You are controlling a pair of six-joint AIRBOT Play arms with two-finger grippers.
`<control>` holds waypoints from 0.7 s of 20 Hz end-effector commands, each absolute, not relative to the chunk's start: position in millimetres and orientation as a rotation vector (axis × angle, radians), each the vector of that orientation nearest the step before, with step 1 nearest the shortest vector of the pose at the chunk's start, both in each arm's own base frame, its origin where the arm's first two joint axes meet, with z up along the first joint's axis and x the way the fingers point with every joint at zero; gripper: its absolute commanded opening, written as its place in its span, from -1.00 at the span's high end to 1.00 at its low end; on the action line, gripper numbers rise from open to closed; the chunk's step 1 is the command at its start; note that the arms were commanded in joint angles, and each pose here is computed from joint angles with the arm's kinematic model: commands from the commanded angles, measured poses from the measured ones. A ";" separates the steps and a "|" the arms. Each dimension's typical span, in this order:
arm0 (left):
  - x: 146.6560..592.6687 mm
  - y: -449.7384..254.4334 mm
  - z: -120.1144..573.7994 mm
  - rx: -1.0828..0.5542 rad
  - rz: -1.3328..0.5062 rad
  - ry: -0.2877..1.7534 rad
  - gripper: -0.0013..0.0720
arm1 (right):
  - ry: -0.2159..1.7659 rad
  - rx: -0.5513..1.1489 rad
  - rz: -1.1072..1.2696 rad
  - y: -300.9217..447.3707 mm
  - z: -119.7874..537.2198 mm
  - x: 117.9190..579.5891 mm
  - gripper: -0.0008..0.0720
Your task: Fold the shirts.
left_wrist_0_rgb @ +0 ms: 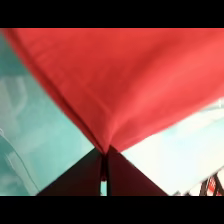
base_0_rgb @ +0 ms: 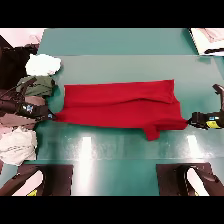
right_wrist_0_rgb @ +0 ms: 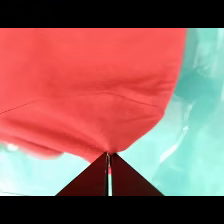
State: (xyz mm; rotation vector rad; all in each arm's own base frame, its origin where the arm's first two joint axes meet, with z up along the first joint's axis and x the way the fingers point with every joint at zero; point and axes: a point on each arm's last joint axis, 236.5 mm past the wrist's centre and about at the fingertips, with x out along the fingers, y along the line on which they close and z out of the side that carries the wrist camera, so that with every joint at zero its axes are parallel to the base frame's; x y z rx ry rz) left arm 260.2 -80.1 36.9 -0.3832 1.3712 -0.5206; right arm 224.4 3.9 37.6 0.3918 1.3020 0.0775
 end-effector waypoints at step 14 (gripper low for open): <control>390.3 -51.9 60.6 -0.394 -0.193 0.942 0.90 | 1.143 0.295 0.119 6.3 71.7 385.2 0.94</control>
